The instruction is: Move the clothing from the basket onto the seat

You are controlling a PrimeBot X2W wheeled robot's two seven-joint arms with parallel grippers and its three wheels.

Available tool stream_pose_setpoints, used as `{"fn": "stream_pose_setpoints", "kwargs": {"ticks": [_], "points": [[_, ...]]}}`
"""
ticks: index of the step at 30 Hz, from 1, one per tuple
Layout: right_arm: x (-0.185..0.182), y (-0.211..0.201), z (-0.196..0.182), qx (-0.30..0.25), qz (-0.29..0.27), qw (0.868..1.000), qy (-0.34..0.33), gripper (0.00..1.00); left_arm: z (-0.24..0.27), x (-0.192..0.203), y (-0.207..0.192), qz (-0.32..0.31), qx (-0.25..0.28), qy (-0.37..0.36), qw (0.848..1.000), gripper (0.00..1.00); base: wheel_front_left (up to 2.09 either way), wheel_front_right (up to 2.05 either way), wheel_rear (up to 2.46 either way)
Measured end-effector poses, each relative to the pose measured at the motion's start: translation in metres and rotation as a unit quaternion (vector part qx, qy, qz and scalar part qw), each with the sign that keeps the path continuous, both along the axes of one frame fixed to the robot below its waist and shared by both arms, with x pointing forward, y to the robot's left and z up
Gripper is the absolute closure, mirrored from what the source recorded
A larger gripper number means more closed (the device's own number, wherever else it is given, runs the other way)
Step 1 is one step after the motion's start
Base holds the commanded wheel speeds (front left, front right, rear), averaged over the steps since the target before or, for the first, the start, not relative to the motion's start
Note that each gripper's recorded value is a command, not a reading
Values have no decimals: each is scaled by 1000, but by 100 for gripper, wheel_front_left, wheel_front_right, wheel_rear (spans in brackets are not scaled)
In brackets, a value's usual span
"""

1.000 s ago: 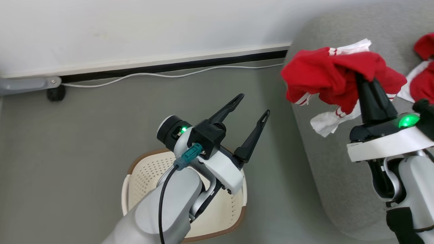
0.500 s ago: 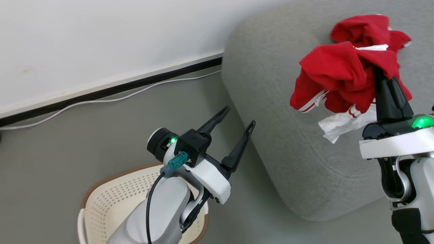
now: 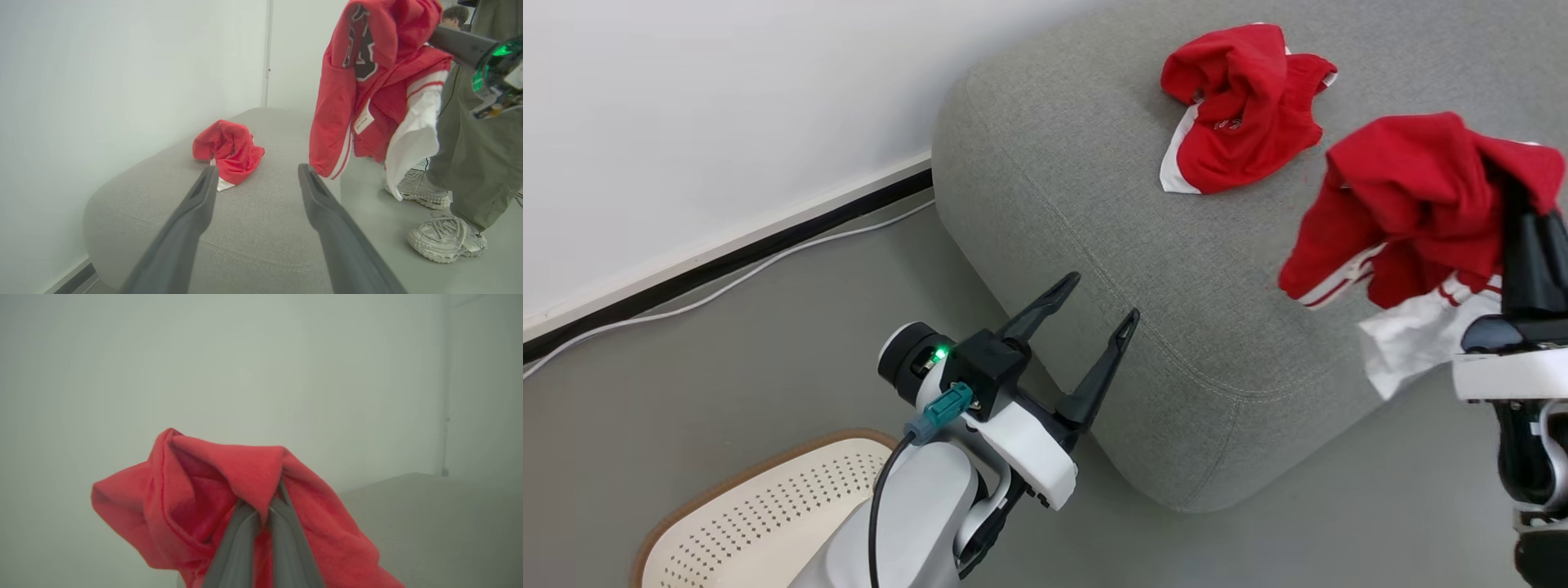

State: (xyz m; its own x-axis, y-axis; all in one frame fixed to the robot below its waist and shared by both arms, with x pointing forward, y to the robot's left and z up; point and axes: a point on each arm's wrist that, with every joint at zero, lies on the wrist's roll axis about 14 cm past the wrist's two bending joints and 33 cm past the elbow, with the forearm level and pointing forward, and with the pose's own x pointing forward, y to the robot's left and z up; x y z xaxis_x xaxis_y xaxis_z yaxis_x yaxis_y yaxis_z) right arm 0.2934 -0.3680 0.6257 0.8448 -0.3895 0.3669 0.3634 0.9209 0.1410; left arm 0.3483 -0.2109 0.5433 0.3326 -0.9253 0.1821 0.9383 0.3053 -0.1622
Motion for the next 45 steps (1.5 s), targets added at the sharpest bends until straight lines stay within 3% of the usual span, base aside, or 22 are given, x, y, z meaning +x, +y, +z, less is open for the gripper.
{"fn": "stream_pose_setpoints", "kwargs": {"ticks": [8, 14, 20, 28, 40, 45], "points": [[-29, -32, 1, -13, -61, 998, 7, 100, -11, -9, -7, -26, 1, 12, 1000, 0, 0, 0, 0], [-27, -63, 4, -44, -97, 993, 41, 100, -24, -8, -13, -41, -3, 30, 999, 0, 0, 0, 0], [8, -92, 29, -96, -112, 987, 60, 100, -46, 2, -19, -48, 1, 48, 998, 0, 0, 0, 0], [66, -134, 36, -114, -144, 979, 86, 100, -83, 31, -21, -36, 7, 72, 997, 0, 0, 0, 0], [163, -164, 10, -142, -154, 966, 150, 100, -147, 67, -7, 8, 30, 117, 993, 0, 0, 0, 0], [205, -171, 5, -134, -156, 968, 143, 100, -169, 79, 8, 36, 40, 134, 990, 0, 0, 0, 0]]}}
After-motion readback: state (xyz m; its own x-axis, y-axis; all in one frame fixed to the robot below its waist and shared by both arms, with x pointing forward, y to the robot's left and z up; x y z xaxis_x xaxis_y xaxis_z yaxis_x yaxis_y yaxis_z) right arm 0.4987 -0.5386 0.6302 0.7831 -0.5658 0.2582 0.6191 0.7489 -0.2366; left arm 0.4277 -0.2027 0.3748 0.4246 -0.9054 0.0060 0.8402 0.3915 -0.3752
